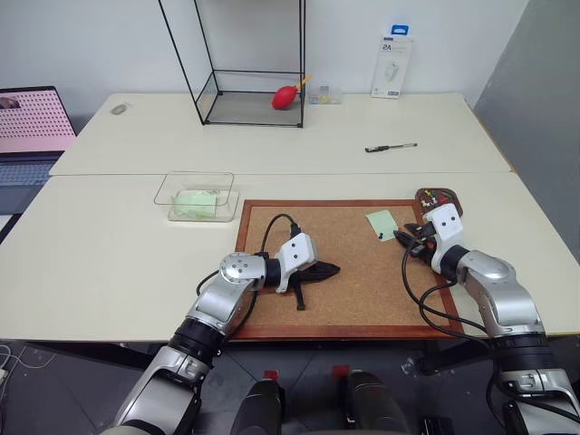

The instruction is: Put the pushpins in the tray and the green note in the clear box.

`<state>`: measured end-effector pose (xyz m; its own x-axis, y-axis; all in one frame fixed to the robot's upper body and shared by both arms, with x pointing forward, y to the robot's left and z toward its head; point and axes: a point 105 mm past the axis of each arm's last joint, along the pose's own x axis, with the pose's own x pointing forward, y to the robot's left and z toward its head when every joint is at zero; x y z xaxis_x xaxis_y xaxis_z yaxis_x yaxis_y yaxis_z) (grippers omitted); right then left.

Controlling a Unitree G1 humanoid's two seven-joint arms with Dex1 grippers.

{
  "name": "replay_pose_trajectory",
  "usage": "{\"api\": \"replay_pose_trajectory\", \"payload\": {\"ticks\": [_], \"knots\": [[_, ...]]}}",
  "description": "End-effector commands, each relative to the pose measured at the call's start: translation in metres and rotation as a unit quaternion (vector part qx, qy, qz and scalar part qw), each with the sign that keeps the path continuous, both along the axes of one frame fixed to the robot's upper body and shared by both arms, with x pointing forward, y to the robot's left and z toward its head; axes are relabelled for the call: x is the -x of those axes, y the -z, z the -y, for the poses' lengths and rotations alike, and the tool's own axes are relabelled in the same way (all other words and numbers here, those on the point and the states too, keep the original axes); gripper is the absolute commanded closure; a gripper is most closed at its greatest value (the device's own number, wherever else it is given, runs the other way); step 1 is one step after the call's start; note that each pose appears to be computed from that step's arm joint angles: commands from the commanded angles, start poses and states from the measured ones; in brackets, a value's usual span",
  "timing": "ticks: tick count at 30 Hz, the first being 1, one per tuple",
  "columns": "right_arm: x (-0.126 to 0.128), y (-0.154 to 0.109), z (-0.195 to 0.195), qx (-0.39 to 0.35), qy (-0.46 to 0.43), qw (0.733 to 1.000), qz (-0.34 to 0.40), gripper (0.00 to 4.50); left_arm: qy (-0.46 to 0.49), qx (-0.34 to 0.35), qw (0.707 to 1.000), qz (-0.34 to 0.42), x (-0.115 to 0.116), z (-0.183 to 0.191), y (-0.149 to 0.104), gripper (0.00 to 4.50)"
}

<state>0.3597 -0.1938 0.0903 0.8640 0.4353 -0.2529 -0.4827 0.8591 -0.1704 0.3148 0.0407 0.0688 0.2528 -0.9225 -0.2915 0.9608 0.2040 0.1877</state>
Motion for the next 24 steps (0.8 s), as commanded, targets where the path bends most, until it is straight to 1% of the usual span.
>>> {"api": "replay_pose_trajectory", "payload": {"ticks": [1, 3, 4, 8, 14, 19, 24], "knots": [[-0.003, -0.017, -0.001, -0.001, -0.007, 0.999, 0.032, 4.05, -0.012, -0.032, 0.999, -0.023, 0.001, -0.01, 0.018, 4.5], [-0.002, -0.019, -0.002, -0.003, -0.009, 0.999, 0.034, 4.39, -0.013, -0.031, 0.999, -0.023, 0.0, -0.01, 0.018, 4.5], [-0.001, -0.02, -0.002, -0.004, -0.01, 0.999, 0.035, 4.47, -0.013, -0.031, 0.999, -0.023, 0.0, -0.01, 0.018, 4.5], [0.0, -0.023, -0.004, -0.008, -0.017, 0.999, 0.04, 4.47, -0.013, -0.032, 0.999, -0.023, 0.0, -0.01, 0.019, 4.5], [0.0, -0.047, -0.005, -0.046, -0.012, 0.995, 0.087, 4.47, -0.011, -0.037, 0.999, -0.026, 0.001, -0.009, 0.021, 4.5], [0.004, -0.051, -0.003, -0.054, -0.011, 0.994, 0.094, 4.47, -0.014, -0.045, 0.998, -0.028, 0.001, -0.01, 0.024, 4.5], [0.002, -0.061, 0.002, -0.074, 0.005, 0.992, 0.103, 4.47, -0.019, -0.054, 0.998, -0.029, 0.0, -0.011, 0.026, 4.5]]}}
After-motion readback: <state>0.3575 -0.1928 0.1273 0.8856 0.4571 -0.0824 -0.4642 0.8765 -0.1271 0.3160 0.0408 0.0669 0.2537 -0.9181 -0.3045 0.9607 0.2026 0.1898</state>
